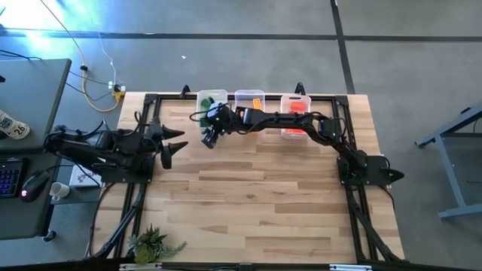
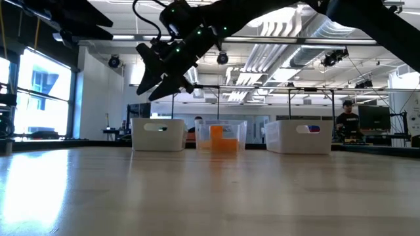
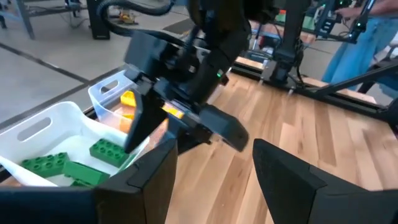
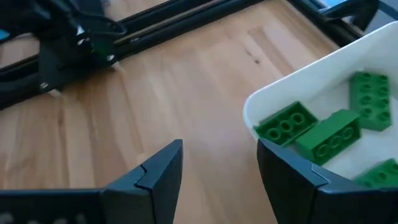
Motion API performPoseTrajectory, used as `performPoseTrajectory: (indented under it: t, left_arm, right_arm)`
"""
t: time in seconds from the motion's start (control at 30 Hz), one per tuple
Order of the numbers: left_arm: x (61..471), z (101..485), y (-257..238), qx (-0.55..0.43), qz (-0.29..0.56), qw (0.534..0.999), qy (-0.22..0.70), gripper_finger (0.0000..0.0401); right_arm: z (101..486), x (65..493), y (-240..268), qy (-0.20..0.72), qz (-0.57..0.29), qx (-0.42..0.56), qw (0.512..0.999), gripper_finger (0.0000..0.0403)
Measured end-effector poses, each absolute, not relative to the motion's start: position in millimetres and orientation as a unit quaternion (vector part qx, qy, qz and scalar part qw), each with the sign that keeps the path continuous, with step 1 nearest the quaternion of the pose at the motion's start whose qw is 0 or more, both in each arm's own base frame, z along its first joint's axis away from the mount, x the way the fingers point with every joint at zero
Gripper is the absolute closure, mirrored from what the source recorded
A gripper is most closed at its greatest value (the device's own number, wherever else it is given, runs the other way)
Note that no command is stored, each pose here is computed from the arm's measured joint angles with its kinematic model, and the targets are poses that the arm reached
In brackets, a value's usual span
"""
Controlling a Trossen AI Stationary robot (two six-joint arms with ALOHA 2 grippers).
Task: Sort & place blocks by color
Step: Return to Home Position
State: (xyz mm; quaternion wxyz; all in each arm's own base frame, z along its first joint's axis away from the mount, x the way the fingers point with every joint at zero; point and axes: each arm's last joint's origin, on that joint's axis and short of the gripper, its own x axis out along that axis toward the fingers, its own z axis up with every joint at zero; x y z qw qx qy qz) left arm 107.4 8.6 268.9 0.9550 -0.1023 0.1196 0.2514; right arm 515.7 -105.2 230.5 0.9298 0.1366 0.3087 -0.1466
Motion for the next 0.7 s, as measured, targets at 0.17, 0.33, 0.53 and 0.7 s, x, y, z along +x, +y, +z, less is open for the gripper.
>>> performPoseTrajectory:
  t: [0.17,0.33,0.53,0.7]
  left_arm:
    - [101,267,5,-0.088,0.256,0.954,0.13,0.0201]
    - [95,263,3,-0.066,0.274,0.948,0.145,0.0201]
    - [90,262,2,-0.056,0.285,0.946,0.143,0.0201]
    - [91,261,0,-0.053,0.251,0.955,0.149,0.0201]
  right_arm:
    - [229,513,-95,0.335,-0.138,0.13,0.923,0.021]
    - [235,506,-84,0.361,-0.165,0.107,0.911,0.021]
    - [235,497,-69,0.412,-0.168,0.079,0.892,0.021]
    - [231,491,-55,0.453,-0.159,0.079,0.874,0.021]
